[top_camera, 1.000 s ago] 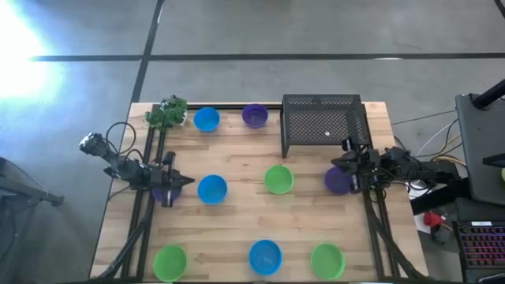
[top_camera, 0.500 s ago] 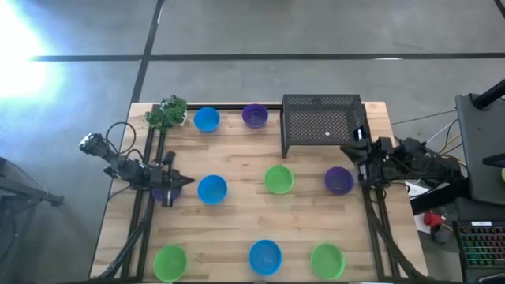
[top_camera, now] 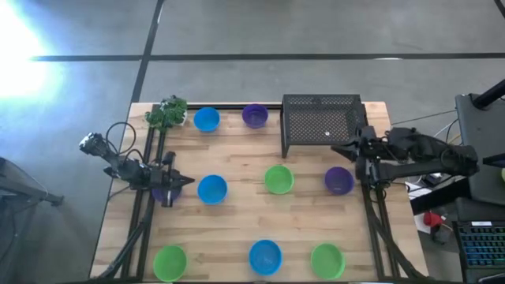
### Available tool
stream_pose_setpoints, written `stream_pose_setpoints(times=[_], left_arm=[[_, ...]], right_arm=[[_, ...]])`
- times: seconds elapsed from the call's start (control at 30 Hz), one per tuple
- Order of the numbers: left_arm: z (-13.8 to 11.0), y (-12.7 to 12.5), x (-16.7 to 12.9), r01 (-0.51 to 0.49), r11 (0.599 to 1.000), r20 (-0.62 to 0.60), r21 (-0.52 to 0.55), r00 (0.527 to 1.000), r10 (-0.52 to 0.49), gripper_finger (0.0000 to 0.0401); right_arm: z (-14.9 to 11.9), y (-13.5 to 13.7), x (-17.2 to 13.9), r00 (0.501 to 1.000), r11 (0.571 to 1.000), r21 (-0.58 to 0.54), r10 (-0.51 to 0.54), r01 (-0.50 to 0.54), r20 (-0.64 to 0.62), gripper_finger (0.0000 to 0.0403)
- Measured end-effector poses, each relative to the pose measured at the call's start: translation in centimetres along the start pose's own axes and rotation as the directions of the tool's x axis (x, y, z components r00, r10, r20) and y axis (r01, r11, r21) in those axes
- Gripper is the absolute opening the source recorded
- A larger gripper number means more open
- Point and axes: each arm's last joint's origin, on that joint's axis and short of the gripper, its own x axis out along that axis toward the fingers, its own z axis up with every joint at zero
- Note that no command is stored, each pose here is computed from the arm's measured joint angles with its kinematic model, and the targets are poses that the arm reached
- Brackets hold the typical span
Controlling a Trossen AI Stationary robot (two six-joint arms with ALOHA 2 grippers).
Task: Pick & Place Mini bowls
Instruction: Put the right purple bowl on the shelf
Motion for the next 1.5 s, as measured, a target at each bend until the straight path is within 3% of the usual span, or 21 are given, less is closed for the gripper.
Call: stream_pose_setpoints(times=[0.13,0.27,0.63,0.97,1.5], left_arm=[[0.0,0.0,0.0,0.0,1.0,0.0,0.0,1.0,0.0,0.0],[0.0,0.0,0.0,0.0,1.0,0.0,0.0,1.0,0.0,0.0],[0.0,0.0,0.0,0.0,1.0,0.0,0.0,1.0,0.0,0.0],[0.0,0.0,0.0,0.0,1.0,0.0,0.0,1.0,0.0,0.0],[0.0,0.0,0.0,0.0,1.0,0.001,0.0,1.0,0.0,0.0]], right_arm=[[0.9,0.4,0.1,0.978,0.993,0.06,-0.083,0.097,-0.192,0.0008],[1.5,0.7,0.3,0.918,0.973,0.091,-0.165,0.211,-0.361,0.0008],[2.1,1.2,1.7,0.724,0.905,0.054,-0.3,0.421,-0.622,0.0008],[2.4,2.3,3.4,0.65,0.931,0.097,-0.169,0.353,-0.741,0.0008],[1.1,2.5,7.2,0.529,0.91,0.014,-0.229,0.415,-0.817,0.0013]])
